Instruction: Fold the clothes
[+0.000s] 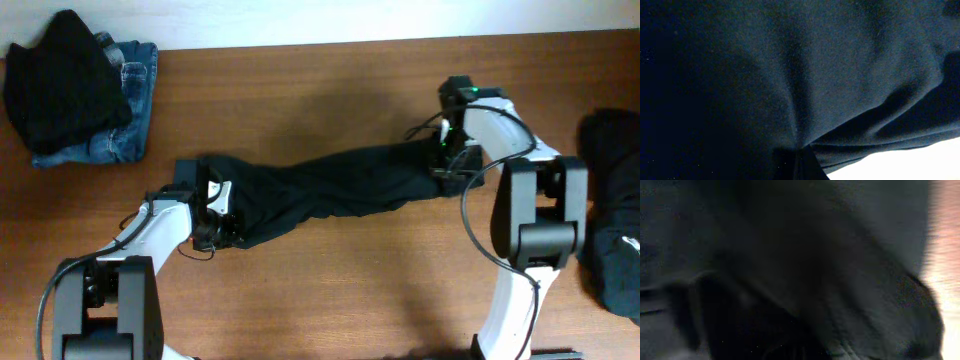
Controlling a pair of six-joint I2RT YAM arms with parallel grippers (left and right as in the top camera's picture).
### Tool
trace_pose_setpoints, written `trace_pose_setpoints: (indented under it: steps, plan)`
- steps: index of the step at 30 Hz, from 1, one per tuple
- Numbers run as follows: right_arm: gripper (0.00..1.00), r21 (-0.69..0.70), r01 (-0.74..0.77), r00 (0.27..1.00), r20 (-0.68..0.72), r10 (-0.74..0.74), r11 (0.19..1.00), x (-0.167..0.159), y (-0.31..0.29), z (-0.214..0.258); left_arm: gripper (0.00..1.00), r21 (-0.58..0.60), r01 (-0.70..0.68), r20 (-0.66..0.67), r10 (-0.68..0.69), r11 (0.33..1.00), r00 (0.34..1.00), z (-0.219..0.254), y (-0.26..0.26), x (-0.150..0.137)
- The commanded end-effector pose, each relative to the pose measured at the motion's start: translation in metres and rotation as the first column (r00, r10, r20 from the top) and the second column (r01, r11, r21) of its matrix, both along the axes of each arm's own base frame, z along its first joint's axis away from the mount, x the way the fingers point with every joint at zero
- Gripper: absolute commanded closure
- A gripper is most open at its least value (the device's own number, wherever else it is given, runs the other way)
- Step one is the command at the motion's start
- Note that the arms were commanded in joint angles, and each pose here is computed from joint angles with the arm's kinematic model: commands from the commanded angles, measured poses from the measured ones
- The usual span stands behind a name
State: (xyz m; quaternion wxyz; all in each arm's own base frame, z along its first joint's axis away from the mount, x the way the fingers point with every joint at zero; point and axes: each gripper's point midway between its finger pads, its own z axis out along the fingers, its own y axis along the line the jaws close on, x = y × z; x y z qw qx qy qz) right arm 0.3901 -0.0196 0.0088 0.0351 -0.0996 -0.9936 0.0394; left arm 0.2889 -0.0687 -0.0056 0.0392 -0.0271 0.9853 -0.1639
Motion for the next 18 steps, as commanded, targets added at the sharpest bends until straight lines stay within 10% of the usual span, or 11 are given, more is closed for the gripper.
trace_pose_setpoints:
  steps: [1,18]
  plan:
    - [0.96,-0.092,0.057,0.998,-0.026,-0.059,0.994,-0.008,-0.036,-0.003,0.99,0.065,-0.004,-0.086,0.01,0.998,0.996,-0.024,0.01,-0.018]
    - [0.96,-0.301,0.441,0.892,0.047,-0.449,0.846,-0.047,-0.183,0.006,0.99,0.222,-0.083,-0.161,0.121,0.972,0.98,-0.025,0.062,-0.033]
